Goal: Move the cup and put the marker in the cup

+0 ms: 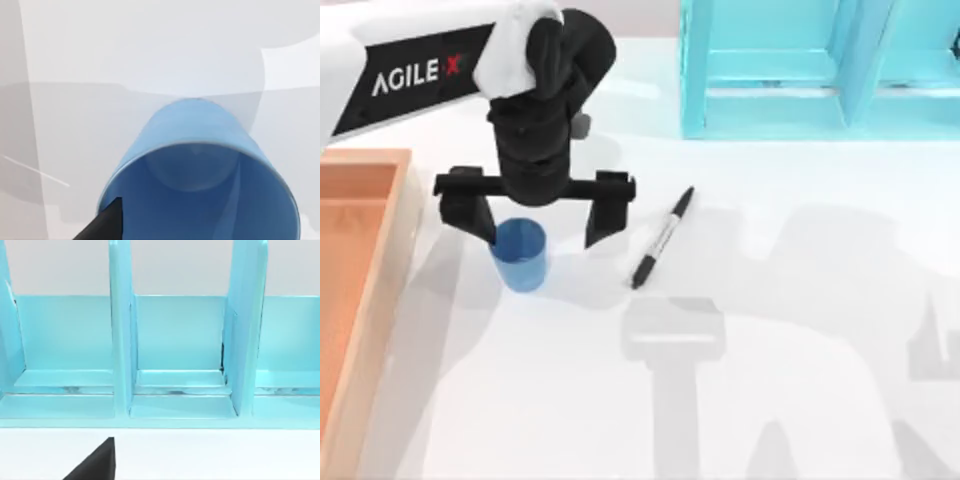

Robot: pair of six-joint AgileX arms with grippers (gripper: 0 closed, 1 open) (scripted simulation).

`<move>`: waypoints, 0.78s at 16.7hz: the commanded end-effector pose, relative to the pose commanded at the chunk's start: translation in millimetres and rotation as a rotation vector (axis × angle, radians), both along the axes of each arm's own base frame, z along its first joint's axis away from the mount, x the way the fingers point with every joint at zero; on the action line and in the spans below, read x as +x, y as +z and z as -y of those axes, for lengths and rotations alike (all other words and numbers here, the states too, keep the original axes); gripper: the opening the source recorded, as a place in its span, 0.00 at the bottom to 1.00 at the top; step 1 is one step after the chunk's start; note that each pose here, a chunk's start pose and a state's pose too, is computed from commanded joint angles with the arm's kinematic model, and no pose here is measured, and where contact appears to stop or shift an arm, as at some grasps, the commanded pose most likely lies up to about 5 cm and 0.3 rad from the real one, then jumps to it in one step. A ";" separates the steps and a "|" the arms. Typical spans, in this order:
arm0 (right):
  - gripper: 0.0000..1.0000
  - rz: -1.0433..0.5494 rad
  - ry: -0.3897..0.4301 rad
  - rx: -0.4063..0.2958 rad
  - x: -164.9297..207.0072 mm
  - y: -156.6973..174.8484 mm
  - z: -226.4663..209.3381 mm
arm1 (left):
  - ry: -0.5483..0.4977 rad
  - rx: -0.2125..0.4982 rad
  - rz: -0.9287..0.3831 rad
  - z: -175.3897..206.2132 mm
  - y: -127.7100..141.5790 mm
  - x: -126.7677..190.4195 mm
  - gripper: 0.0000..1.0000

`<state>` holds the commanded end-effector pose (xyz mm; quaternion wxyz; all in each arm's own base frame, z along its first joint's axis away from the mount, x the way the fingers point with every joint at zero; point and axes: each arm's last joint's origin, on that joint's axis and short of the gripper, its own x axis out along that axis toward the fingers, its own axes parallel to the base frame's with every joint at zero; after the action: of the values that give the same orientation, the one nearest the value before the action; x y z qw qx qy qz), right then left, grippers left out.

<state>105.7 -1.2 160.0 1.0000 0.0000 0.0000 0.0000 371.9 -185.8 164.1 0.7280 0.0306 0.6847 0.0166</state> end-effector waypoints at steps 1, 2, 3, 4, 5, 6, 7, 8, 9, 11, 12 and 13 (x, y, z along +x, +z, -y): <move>1.00 0.000 0.000 0.000 0.0 0.0 0.0 | 0.000 0.000 0.000 0.0 0.0 0.0 1.00; 1.00 0.000 0.000 0.000 0.0 0.0 0.0 | -0.003 0.000 0.000 1.1 0.1 -0.5 1.00; 1.00 0.000 0.000 0.000 0.0 0.0 0.0 | -0.003 0.000 -0.001 1.2 0.4 -0.4 1.00; 1.00 0.000 0.000 0.000 0.0 0.0 0.0 | -0.002 0.000 -0.004 1.7 1.8 0.5 1.00; 1.00 0.000 0.000 0.000 0.0 0.0 0.0 | 0.001 0.002 -0.008 2.2 5.1 2.2 1.00; 1.00 0.000 0.000 0.000 0.0 0.0 0.0 | 0.002 0.004 -0.012 3.2 10.7 4.2 1.00; 1.00 0.000 0.000 0.000 0.0 0.0 0.0 | 0.002 0.006 -0.016 4.5 18.4 6.3 1.00; 1.00 0.000 0.000 0.000 0.0 0.0 0.0 | 0.004 0.008 -0.020 5.6 28.5 8.6 1.00; 1.00 0.000 0.000 0.000 0.0 0.0 0.0 | 0.004 0.008 -0.019 6.8 39.8 10.9 1.00; 1.00 0.000 0.000 0.000 0.0 0.0 0.0 | 0.002 0.008 -0.017 8.6 64.5 12.9 1.00; 1.00 0.000 0.000 0.000 0.0 0.0 0.0 | 0.001 0.007 -0.016 8.8 77.7 12.9 1.00; 1.00 0.000 0.000 0.000 0.0 0.0 0.0 | 0.000 0.006 -0.013 8.6 91.0 12.1 1.00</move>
<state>105.7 -1.2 160.0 1.0000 0.0000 0.0000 0.0000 384.0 -194.4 255.1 0.7235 0.0330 0.6893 0.0185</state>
